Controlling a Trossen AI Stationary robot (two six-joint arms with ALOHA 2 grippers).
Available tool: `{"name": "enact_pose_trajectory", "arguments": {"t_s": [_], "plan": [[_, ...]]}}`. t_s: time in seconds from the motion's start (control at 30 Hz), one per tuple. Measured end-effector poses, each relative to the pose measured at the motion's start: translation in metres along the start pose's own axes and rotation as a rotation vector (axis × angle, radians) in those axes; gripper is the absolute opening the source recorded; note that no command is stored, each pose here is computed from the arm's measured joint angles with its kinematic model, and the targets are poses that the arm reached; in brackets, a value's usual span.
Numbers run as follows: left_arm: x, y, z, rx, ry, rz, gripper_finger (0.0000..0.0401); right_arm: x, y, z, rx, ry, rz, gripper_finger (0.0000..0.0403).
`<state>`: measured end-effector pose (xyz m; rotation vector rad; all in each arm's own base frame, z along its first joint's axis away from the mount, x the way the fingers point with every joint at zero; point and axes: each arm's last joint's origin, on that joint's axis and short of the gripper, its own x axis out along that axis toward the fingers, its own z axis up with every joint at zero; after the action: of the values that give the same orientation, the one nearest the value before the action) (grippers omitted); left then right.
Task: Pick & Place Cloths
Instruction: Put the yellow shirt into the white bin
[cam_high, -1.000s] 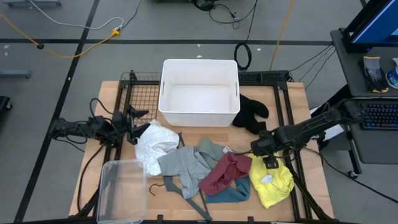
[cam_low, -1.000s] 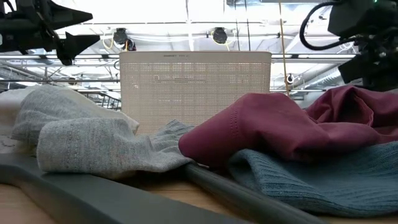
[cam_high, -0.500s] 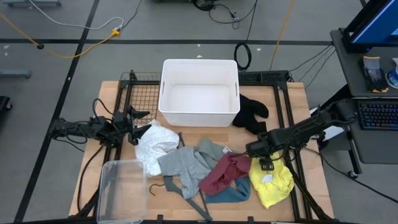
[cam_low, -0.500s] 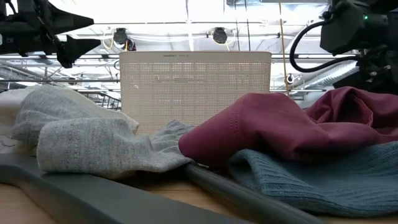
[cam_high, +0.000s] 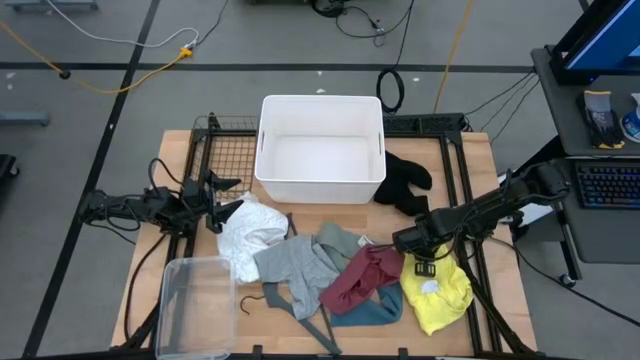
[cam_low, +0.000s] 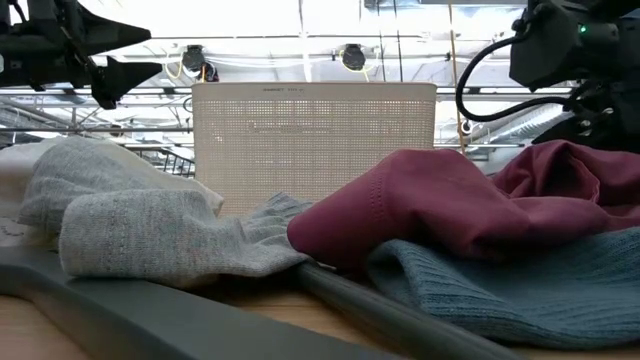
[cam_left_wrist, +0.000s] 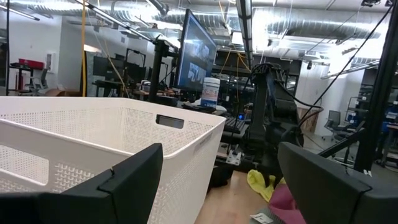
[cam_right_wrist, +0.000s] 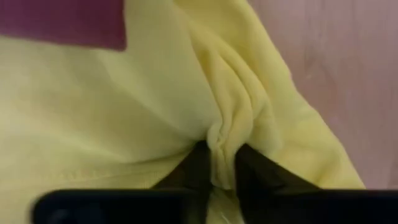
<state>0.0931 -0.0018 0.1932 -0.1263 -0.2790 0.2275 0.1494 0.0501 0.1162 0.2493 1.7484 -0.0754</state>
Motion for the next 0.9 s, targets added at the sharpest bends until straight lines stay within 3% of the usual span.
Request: {"name": "enact_pose_trajectory", "arguments": {"t_s": [0.37,0.53,0.9], "plan": [[0.0,0.0,0.0,0.001,-0.001,0.0,0.0324,-0.008,-0.002,-0.012,0.103,0.068,0.06,0.0018],[0.0,0.0,0.0,0.001,0.0,0.0,0.0324,-0.028,-0.001,-0.022,0.153,0.076,0.115,0.0018],[0.0,0.0,0.0,0.0,-0.001,0.0,0.0324,-0.091,0.002,-0.04,0.22,-0.07,0.238,0.0018]]}}
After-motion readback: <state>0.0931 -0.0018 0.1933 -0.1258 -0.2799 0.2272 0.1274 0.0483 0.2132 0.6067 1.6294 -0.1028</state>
